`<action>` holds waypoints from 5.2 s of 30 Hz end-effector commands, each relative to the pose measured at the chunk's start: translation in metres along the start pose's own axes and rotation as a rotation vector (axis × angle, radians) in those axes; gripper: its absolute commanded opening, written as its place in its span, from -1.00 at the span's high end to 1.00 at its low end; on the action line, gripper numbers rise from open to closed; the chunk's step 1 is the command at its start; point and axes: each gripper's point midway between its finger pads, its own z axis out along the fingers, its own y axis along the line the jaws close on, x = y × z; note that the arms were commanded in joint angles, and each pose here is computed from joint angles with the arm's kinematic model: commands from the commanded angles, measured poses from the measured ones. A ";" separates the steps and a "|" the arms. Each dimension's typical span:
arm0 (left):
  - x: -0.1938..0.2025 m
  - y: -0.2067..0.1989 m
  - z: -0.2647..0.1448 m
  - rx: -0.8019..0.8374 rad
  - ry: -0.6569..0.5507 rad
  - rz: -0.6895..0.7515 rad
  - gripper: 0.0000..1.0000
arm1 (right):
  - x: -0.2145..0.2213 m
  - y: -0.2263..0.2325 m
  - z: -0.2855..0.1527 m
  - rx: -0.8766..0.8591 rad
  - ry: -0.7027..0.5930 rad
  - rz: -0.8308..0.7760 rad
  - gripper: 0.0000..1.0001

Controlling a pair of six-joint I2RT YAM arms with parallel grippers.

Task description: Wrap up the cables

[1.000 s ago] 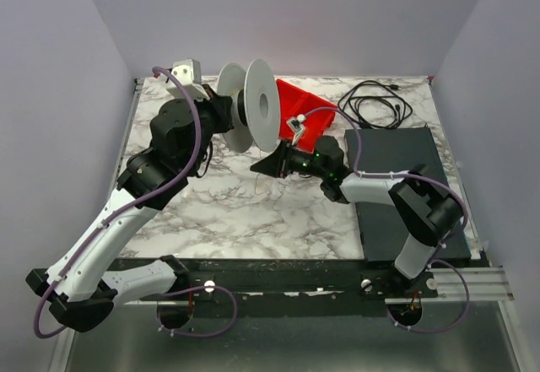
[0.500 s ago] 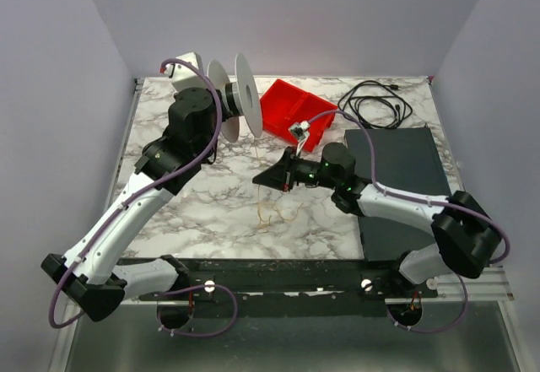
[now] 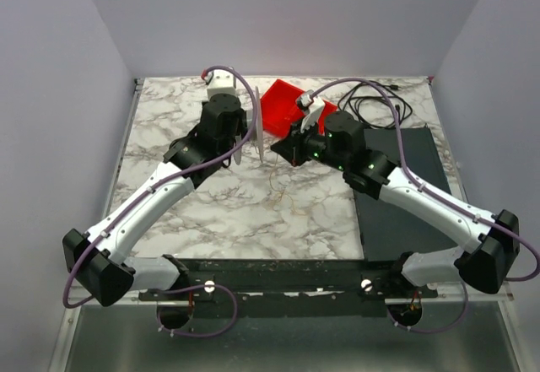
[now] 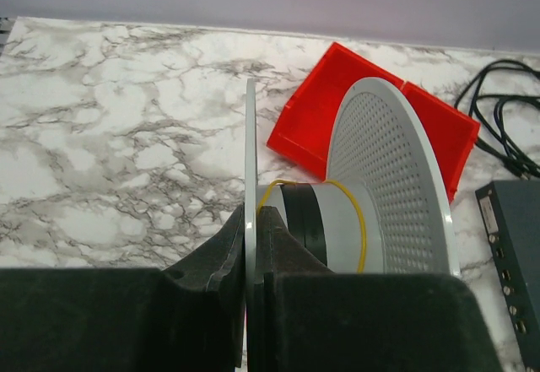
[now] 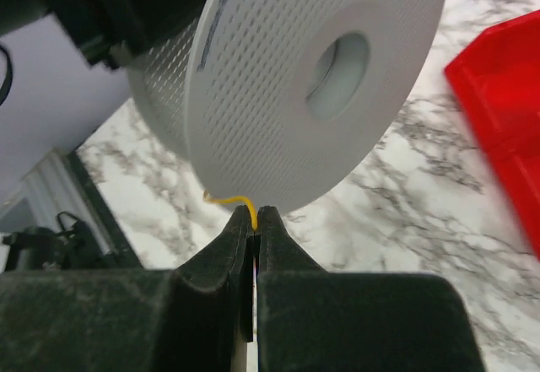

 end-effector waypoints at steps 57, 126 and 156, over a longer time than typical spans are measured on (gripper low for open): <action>0.041 -0.057 -0.077 0.409 0.223 0.199 1.00 | -0.057 -0.112 0.017 0.650 -0.145 -0.097 0.74; -0.132 -0.009 -0.111 0.130 -0.192 -0.379 1.00 | 0.125 -0.096 0.103 0.323 0.042 0.327 0.99; -0.062 0.018 0.010 -0.115 -0.173 -0.031 1.00 | -0.050 -0.007 -0.026 0.410 -0.075 -0.201 0.99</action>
